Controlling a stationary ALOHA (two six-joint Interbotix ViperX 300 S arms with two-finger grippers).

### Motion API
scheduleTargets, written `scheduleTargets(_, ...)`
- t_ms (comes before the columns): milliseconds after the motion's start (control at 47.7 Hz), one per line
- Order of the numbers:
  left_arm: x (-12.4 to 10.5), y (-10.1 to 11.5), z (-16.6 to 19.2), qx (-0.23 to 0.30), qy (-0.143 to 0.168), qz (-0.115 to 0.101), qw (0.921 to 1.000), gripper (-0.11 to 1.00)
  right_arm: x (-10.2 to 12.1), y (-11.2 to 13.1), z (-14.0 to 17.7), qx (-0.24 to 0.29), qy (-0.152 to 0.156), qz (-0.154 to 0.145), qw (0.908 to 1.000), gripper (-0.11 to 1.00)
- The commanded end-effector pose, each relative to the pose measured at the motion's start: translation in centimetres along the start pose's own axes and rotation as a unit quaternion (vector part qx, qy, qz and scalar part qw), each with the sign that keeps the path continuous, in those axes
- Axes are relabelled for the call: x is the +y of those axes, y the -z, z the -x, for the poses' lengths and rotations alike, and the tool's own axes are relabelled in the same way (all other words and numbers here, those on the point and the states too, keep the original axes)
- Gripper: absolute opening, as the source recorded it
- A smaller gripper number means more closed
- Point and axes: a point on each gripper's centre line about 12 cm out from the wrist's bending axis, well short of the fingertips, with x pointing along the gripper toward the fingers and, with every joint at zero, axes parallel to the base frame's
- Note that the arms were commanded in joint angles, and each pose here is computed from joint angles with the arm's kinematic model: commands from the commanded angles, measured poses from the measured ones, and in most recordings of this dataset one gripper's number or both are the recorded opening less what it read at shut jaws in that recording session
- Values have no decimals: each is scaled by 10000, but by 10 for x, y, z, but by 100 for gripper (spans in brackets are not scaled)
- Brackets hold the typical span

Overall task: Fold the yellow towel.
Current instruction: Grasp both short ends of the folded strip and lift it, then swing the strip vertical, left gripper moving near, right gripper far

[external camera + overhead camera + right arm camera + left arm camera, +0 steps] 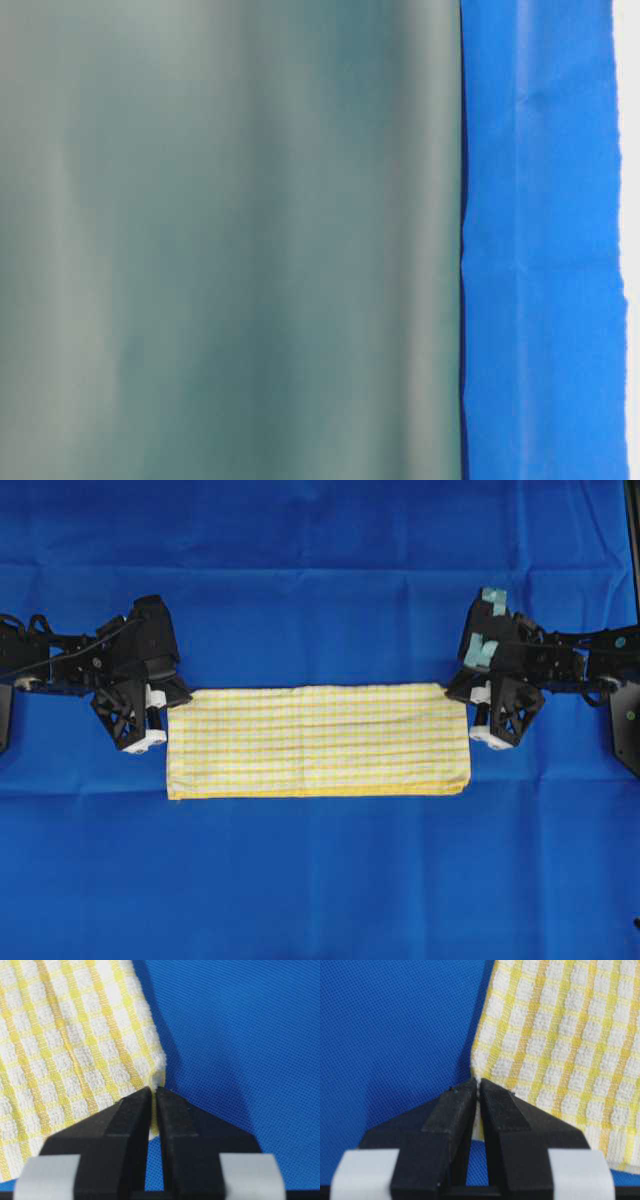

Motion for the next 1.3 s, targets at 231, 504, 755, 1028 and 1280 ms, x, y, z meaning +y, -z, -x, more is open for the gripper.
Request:
scheduleTargets(231, 0, -7, 12, -83, 16, -27, 10000, 2, 6, -13, 13, -327, -135, 48, 9994, 3)
scheduleTargets(504, -3, -30, 40, -348, 66, -32, 9994, 2, 9, -29, 42, -662, -256, 70, 9975, 3)
scheduleTargets(755, -12, -68, 91, -1012, 218, -52, 9946, 2, 14, -45, 83, -1017, -411, 141, 9939, 3)
scheduleTargets(1028, -15, -81, 127, -1536, 312, -128, 9876, 2, 18, -50, 116, -1331, -558, 198, 9893, 3)
scheduleTargets(1280, -16, -81, 127, -1637, 350, -106, 9858, 2, 17, -55, 114, -1474, -527, 240, 9874, 3)
